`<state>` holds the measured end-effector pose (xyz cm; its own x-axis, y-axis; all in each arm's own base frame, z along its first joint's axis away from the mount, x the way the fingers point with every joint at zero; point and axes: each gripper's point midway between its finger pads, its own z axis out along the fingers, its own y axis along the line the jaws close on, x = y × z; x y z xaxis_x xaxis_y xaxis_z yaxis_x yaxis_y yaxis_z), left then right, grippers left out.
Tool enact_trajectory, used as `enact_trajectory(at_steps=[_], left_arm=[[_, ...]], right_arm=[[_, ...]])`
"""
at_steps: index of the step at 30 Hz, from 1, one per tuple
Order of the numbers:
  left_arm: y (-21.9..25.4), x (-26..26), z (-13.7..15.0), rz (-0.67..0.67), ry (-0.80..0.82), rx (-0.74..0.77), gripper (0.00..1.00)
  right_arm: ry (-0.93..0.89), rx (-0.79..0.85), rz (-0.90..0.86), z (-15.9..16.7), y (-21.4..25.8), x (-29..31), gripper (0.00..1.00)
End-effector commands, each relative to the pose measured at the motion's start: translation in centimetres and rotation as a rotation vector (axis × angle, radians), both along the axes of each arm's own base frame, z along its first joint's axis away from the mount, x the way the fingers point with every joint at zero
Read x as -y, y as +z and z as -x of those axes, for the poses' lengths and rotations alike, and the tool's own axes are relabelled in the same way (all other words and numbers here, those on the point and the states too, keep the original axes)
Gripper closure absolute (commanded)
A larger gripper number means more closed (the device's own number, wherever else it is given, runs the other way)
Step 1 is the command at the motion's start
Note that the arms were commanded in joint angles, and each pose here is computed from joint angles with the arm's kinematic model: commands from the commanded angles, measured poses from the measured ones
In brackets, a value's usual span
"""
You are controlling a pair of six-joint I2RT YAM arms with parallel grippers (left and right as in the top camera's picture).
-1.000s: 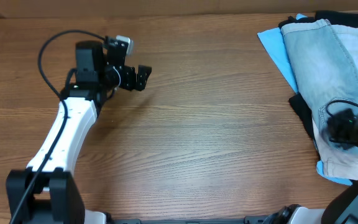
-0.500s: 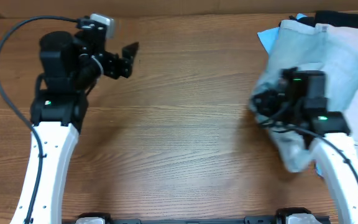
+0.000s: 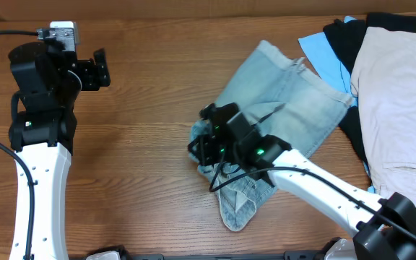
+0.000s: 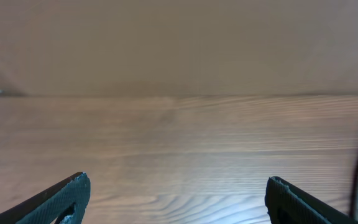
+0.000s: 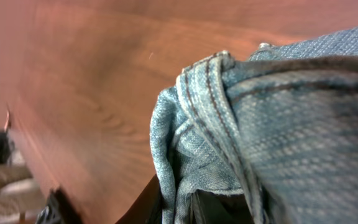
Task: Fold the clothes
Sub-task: 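Pull the denim shorts left onto the open table with the right gripper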
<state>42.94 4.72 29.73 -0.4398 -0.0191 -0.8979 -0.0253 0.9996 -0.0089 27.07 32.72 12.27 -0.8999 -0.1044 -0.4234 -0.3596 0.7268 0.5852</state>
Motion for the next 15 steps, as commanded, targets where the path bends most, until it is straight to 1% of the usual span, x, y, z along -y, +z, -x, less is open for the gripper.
enact_trajectory(at_steps=[1,3,4,5,7,9,11,12,13,15], left_arm=[[0.1,-2.1,-0.1,-0.027,0.098,-0.008,0.09],[-0.3,-2.1,-0.3,-0.025,0.098,-0.017,0.09],[-0.5,-2.1,-0.4,-0.024,0.097,-0.022,0.09],[-0.8,-2.1,-0.5,-0.024,0.097,-0.027,0.09],[-1.2,-1.9,-0.7,-0.016,0.085,-0.036,0.08],[-1.4,-1.7,-0.8,-0.012,0.075,-0.041,0.08],[-1.4,-1.3,-0.8,-0.001,0.053,-0.04,0.07],[-1.4,-0.9,-0.9,0.011,0.029,-0.038,0.04],[-1.3,-0.1,-0.9,0.023,-0.012,-0.035,0.0],[-1.5,2.4,-0.7,0.008,-0.163,-0.039,0.0]], right_arm=[[0.057,0.057,-0.092,0.4,4.8,-3.0,0.85],[0.088,0.069,-0.106,1.2,5.7,-4.1,0.75],[0.101,0.072,-0.112,1.5,6.0,-4.5,0.67],[0.122,0.071,-0.124,2.1,6.3,-5.0,0.62],[0.204,0.088,-0.146,3.3,7.0,-5.8,0.46],[0.217,0.085,-0.135,3.5,7.1,-5.6,0.35],[0.17,0.077,-0.107,2.3,7.2,-4.3,0.32],[0.125,0.074,-0.087,1.2,7.2,-3.0,0.3],[0.072,0.071,-0.065,-0.2,7.2,-1.5,0.28],[-0.063,0.042,-0.026,-3.0,7.1,2.2,0.25]])
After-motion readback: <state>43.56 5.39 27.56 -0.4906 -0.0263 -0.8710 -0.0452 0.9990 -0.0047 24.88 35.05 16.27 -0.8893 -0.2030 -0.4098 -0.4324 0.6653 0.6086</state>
